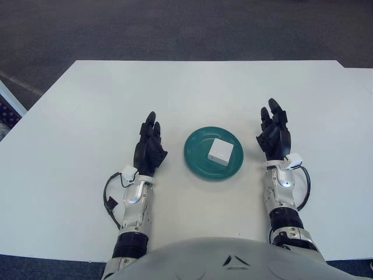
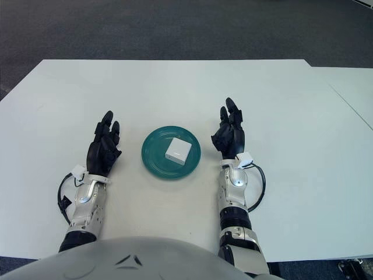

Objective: Put the charger into the plate.

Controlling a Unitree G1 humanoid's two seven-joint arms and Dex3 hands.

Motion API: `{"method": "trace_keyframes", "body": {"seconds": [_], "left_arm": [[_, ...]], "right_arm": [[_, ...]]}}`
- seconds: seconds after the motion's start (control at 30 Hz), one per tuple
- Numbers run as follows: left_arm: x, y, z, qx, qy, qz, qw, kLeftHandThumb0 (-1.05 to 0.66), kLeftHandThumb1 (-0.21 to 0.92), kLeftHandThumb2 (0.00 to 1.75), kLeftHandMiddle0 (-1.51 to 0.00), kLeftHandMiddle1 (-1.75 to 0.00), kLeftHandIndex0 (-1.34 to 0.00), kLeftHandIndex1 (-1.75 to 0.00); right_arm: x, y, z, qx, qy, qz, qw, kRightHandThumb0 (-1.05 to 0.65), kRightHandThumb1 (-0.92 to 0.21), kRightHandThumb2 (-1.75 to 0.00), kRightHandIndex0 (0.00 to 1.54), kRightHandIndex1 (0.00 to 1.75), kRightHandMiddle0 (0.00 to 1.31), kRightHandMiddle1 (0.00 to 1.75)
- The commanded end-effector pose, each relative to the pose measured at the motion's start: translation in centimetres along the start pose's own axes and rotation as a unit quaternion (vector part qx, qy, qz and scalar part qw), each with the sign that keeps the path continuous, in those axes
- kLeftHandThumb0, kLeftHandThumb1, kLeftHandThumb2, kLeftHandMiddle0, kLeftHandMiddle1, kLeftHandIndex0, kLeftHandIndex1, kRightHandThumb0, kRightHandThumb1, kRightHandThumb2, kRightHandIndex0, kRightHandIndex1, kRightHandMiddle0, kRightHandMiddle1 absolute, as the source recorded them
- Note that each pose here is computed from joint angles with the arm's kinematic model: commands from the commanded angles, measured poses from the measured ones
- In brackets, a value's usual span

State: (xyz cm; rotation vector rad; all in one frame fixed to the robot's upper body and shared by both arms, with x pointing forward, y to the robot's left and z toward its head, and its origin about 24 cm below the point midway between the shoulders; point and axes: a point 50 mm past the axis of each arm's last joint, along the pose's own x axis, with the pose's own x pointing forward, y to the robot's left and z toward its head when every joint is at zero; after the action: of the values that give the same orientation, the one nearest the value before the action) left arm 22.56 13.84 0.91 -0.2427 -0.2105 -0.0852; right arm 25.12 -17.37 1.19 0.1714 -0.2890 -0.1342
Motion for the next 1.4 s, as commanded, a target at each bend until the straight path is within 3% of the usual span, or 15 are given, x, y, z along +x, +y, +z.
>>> {"method": "trace_keyframes", "body": {"seconds": [0.0,0.13,0.3,0.7,0.97,1.37], "left_arm": [[-0.4,0.6,-0.9,0.019,0.009,-0.004,1.000,-0.98,0.92,1.01,-0.05,0.00,0.00,-0.19],[-0.1,1.5,-0.9,0.027,0.010,-0.006,1.000,-0.97,0.92,1.02,-0.06,-0.01,0.00,-0.22],[0.0,1.6,-1.1,0.016,0.023,-0.007,1.000,-0.97,0.92,1.02,-0.06,0.00,0.00,-0.23],[0.3,0.5,-0.3,0.027,0.011,0.000,1.000,-0.91,0.92,0.97,-0.09,-0.01,0.00,-0.35],[0.0,-0.1,0.6,0.020,0.009,0.000,1.000,-0.86,0.92,0.95,-0.10,-0.01,0.00,-0.40],[-0.6,-0.6,0.9,-0.014,0.028,0.000,1.000,-0.84,0.92,0.93,-0.09,0.00,0.00,-0.41]], "right_arm": [[-4.8,-0.5,-3.6,0.026,0.103,-0.059,0.993,-0.93,-0.92,-1.01,0.14,0.00,0.00,0.37],[-4.9,-0.2,-3.0,0.017,0.089,-0.052,0.994,-0.93,-0.92,-1.01,0.12,0.00,0.00,0.33],[-5.1,0.0,-2.5,-0.010,0.081,-0.029,0.996,-0.90,-0.92,-0.99,0.08,0.00,0.00,0.26],[-4.8,-0.7,-1.1,-0.104,0.094,0.018,0.990,-0.87,-0.92,-1.01,0.01,0.00,0.00,0.12],[-5.1,-0.4,0.2,-0.116,0.103,0.029,0.987,-0.86,-0.92,-1.01,0.00,0.00,0.00,0.08],[-5.1,-0.5,0.5,-0.124,0.115,0.032,0.985,-0.87,-0.92,-1.04,0.00,0.00,0.00,0.03]]}}
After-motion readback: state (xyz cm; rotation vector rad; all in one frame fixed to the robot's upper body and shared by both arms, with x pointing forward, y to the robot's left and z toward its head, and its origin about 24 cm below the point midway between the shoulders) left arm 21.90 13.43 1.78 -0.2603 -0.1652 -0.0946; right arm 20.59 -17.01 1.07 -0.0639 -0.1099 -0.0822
